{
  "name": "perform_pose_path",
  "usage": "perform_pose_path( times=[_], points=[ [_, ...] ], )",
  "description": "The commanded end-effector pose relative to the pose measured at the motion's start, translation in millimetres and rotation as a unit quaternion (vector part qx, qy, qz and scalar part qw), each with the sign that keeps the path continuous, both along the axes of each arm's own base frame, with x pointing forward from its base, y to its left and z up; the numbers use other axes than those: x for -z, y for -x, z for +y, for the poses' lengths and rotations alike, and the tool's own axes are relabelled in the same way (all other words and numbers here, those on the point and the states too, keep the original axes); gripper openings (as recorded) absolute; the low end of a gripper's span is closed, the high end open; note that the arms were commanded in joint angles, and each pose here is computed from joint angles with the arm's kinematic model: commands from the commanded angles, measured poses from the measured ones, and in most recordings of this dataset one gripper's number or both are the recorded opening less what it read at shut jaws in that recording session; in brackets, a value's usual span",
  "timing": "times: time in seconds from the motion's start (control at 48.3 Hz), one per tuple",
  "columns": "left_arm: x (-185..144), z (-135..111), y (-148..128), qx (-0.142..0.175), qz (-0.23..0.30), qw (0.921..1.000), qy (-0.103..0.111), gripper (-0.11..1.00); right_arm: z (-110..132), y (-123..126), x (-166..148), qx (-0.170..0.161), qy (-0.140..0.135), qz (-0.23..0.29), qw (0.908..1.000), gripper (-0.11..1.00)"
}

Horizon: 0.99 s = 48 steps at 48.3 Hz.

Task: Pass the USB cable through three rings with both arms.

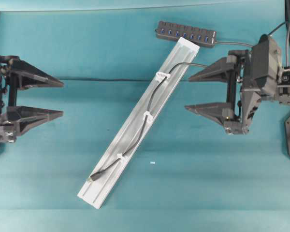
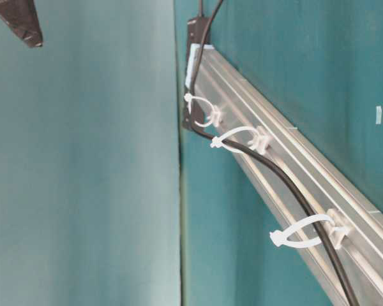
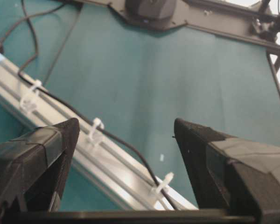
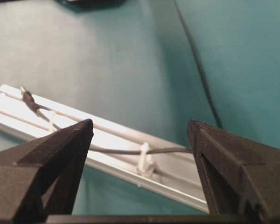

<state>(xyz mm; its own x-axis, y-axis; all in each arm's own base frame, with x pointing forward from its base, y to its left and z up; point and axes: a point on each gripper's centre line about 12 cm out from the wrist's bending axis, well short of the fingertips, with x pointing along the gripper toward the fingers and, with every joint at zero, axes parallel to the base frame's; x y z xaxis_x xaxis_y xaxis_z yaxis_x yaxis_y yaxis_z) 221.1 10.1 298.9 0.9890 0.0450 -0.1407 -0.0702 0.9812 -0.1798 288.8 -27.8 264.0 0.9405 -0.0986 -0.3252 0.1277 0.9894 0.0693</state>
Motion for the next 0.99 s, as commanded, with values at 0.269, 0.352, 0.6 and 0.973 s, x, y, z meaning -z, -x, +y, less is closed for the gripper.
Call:
perform_pose_path(
  times=[0.269, 0.352, 0.6, 0.973],
  points=[
    [-11, 0, 4, -0.001, -0.019, 0.9998, -0.003, 0.9, 10, 3, -19, -0.006, -0.009, -0.07, 0.9975, 0.85],
    [-12, 0, 5, -0.001, -0.023, 0.9997, -0.003, 0.9, 11, 8, -23, 0.0, -0.025, -0.092, 0.9954, 0.85],
    [-12, 0, 7, -0.001, -0.025, 0.9997, -0.004, 0.9, 11, 26, -28, 0.004, -0.046, -0.112, 0.9926, 0.85],
    [-12, 6, 8, -0.013, -0.025, 0.9996, -0.005, 0.9, 18, 26, -25, -0.009, -0.047, -0.101, 0.9938, 0.85]
  ],
)
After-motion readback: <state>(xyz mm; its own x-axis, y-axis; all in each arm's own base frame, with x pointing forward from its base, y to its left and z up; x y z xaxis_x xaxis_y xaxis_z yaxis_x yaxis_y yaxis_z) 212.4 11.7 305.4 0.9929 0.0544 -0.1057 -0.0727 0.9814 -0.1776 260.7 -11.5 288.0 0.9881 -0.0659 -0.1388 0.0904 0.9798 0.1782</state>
